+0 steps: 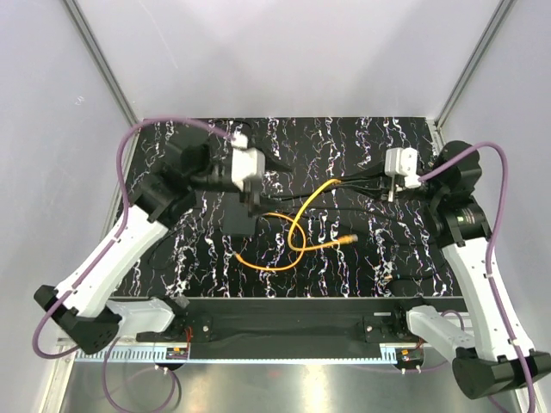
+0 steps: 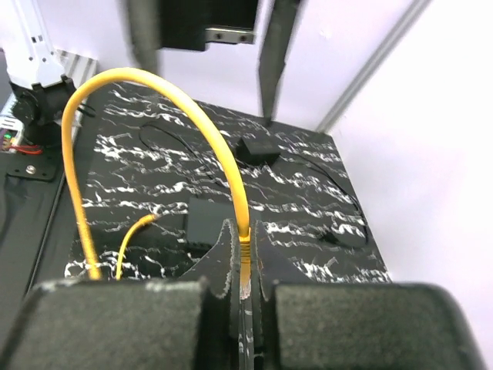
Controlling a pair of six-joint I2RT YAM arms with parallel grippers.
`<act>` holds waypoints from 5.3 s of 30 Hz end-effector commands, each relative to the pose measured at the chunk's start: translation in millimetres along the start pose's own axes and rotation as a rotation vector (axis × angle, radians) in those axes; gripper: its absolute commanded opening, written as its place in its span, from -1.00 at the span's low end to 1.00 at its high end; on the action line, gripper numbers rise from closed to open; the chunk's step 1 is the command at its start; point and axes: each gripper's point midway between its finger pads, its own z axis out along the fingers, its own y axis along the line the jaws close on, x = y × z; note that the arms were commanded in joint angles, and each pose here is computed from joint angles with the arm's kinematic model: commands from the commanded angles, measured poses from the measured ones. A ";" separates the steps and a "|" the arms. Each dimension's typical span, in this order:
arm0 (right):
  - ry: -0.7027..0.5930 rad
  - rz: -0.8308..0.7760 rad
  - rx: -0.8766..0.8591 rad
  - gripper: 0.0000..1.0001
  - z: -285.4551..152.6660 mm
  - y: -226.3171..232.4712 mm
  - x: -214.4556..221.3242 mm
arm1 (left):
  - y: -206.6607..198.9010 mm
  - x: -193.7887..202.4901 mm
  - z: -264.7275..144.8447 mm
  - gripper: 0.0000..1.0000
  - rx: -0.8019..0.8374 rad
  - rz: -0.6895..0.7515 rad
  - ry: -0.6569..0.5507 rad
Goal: Insert the plug into the switch port
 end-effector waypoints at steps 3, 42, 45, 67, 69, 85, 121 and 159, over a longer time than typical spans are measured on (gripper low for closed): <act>-0.058 -0.034 -0.057 -1.00 21.1 -0.5 -9.9 | -26.5 -23.4 10.5 0.56 -0.019 0.524 -0.025; 0.264 0.441 0.062 0.63 25.0 20.1 60.2 | -2.3 73.0 12.3 -1.00 -0.321 0.247 0.452; 0.290 0.560 0.039 0.55 18.3 27.0 60.5 | 13.0 96.6 4.7 -1.00 -0.425 0.184 0.559; 0.251 1.217 -0.146 0.28 67.2 50.4 87.4 | 42.8 111.9 9.1 -1.00 -0.584 0.161 0.624; 0.266 1.242 -0.155 0.22 68.6 56.8 93.9 | 43.6 112.3 10.1 -1.00 -0.589 0.152 0.624; 0.203 1.095 -0.306 -1.00 65.3 71.7 74.3 | 22.7 93.7 -11.3 -0.09 -0.522 -0.082 0.472; 0.018 0.769 -0.472 -1.00 61.3 65.3 -25.5 | -42.9 64.8 -43.0 0.10 -0.011 -0.506 -0.091; 0.373 0.832 -0.404 -0.12 98.4 77.0 57.5 | -19.4 134.6 -33.5 -1.00 -0.192 0.204 0.637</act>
